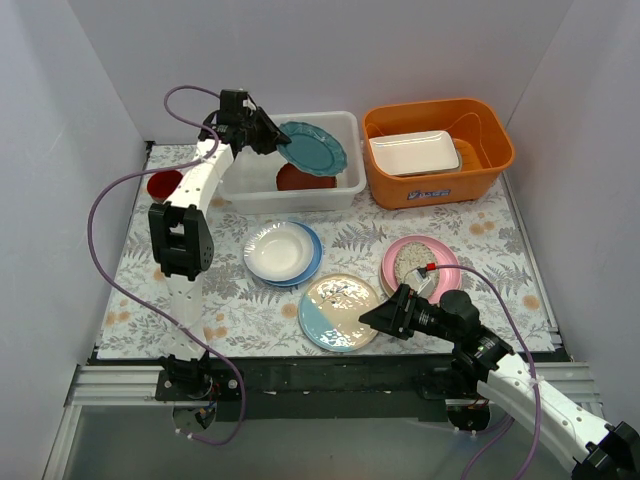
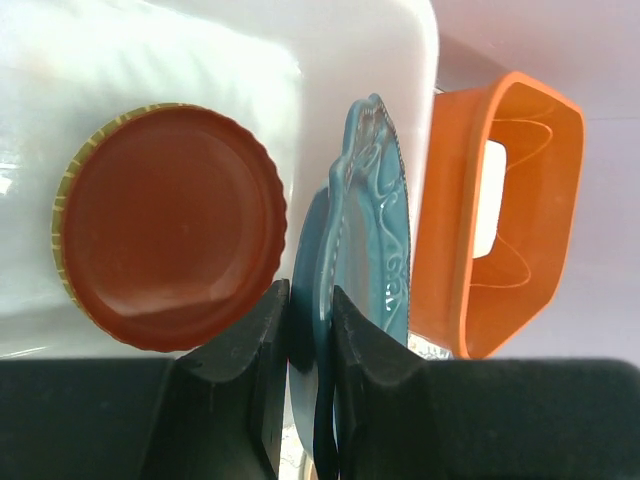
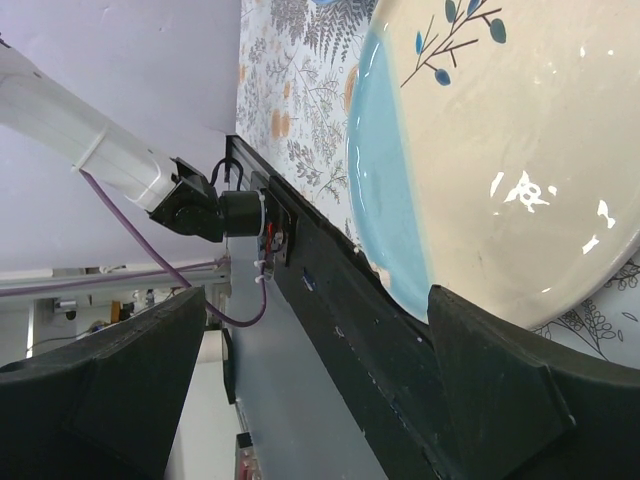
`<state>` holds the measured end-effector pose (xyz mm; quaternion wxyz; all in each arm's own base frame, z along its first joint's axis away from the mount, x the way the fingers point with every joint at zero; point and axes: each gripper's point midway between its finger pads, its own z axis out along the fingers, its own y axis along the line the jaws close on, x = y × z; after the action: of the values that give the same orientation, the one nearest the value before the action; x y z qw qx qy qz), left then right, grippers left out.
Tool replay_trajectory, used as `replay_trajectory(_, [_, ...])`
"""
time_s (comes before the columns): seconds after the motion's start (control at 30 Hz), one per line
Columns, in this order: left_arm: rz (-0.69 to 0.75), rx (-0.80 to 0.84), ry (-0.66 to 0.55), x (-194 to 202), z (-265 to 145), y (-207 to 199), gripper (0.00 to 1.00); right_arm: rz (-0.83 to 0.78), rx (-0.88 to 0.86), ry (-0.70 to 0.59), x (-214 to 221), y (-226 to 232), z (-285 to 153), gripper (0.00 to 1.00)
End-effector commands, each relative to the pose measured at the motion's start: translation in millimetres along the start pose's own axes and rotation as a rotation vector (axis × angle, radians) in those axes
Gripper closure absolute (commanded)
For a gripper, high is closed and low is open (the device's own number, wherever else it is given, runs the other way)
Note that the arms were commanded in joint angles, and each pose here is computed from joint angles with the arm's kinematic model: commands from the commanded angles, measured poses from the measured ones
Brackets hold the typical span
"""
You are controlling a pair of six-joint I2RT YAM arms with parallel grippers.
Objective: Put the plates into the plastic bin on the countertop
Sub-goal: Place the plate in the plastic bin.
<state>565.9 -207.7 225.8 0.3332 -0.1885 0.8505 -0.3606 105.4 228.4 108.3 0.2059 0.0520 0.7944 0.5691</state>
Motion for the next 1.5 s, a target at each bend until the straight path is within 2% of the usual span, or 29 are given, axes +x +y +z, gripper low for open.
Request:
replay_trajectory(0.0, [0.002, 0.161, -0.076, -29, -31, -60, 1.00, -0.013, -0.037, 0.001, 1, 4, 0, 0.02])
replay_trajectory(0.9, [-0.031, 0.068, -0.040, -14, 31, -1, 1.00, 0.021, -0.025, 0.005, 4, -3, 0, 0.02])
replay_trajectory(1.47, [-0.046, 0.017, -0.009, 0, 48, 29, 1.00, 0.041, 0.006, 0.026, 12, -19, 1, 0.02])
